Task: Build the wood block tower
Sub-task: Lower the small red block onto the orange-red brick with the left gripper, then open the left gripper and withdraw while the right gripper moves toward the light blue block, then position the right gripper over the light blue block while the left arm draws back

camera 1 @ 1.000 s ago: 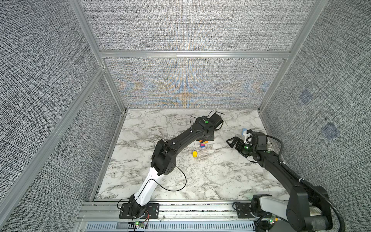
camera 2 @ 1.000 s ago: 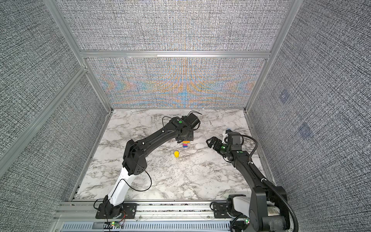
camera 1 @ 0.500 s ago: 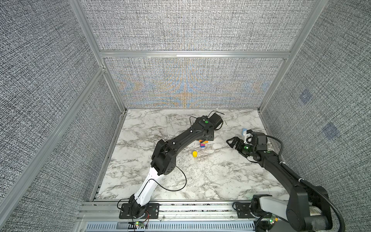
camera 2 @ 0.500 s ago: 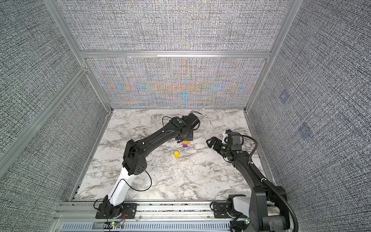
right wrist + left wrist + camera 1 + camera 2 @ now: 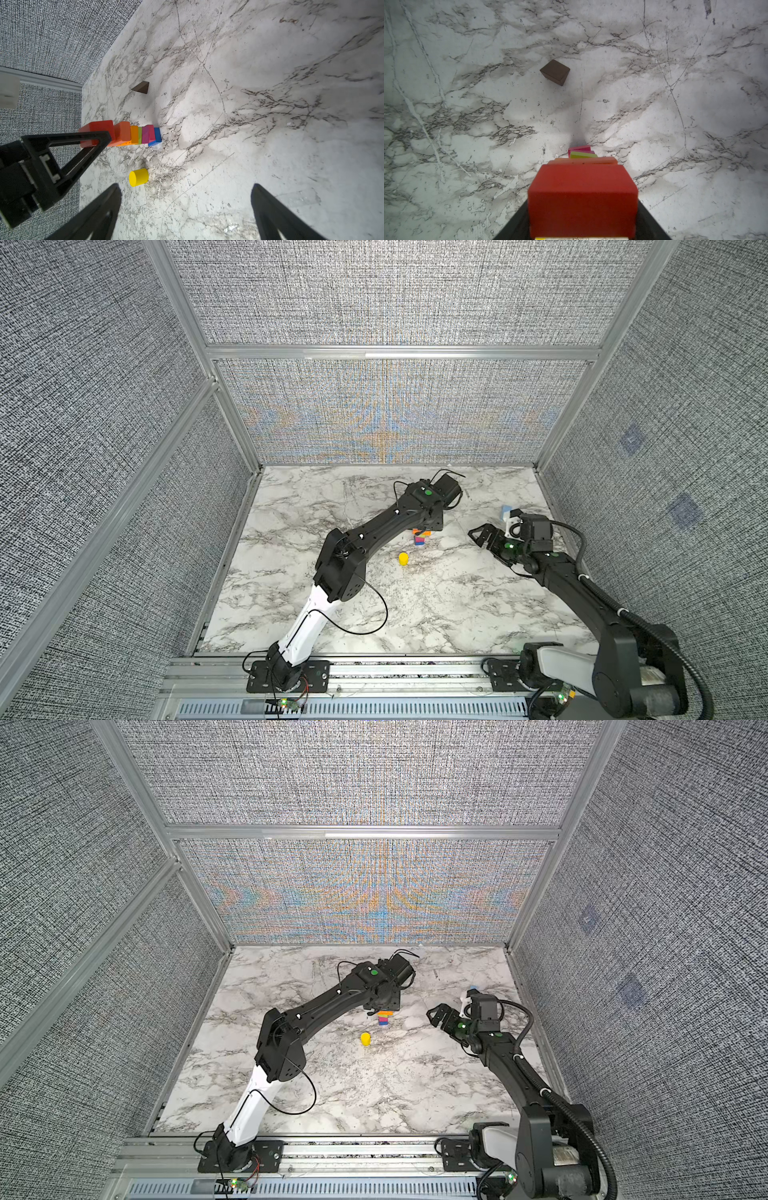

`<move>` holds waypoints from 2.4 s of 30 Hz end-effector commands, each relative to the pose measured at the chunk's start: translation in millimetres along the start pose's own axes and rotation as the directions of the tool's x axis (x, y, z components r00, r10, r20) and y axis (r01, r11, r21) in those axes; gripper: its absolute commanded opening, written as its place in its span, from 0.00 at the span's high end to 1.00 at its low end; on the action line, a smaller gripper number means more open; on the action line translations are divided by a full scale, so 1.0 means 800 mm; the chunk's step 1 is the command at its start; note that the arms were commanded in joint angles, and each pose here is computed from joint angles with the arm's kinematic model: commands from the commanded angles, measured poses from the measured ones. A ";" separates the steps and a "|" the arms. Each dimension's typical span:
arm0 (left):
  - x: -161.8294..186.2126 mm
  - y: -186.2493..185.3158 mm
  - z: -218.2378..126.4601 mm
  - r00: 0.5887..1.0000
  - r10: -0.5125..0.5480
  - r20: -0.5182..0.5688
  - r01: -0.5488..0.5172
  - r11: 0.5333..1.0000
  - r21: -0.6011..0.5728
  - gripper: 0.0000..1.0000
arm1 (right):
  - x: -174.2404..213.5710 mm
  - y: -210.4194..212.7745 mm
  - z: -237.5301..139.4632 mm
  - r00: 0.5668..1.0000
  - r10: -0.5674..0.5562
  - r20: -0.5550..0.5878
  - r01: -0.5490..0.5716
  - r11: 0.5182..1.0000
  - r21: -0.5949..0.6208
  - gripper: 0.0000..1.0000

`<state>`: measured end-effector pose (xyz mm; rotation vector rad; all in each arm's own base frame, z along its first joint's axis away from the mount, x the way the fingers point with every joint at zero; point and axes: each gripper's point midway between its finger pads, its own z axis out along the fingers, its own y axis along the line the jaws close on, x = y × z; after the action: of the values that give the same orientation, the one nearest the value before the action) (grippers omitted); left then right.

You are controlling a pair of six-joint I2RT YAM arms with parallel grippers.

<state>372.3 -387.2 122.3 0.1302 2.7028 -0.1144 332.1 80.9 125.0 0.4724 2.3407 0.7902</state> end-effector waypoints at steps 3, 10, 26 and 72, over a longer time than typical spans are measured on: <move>-0.004 0.000 0.001 1.000 0.006 0.011 -0.006 1.000 -0.002 0.46 | -0.003 0.003 0.001 1.000 -0.008 0.008 0.008 1.000 -0.010 0.01; 0.001 0.000 0.005 1.000 0.001 -0.002 -0.001 1.000 -0.003 0.42 | -0.002 0.003 0.002 1.000 -0.008 0.004 0.008 1.000 -0.013 0.01; -0.001 0.004 0.004 1.000 0.003 0.006 -0.003 1.000 -0.019 0.34 | -0.001 0.003 0.003 1.000 -0.005 0.000 0.005 1.000 -0.016 0.01; -0.055 0.173 -0.084 0.948 -0.127 0.293 0.118 0.992 0.046 0.01 | -0.144 -0.101 0.015 0.997 0.017 -0.069 0.013 0.907 0.421 0.18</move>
<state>386.0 -238.3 183.9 -0.0626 2.4712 -0.1102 417.0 -20.3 124.5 0.6365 2.5090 0.4018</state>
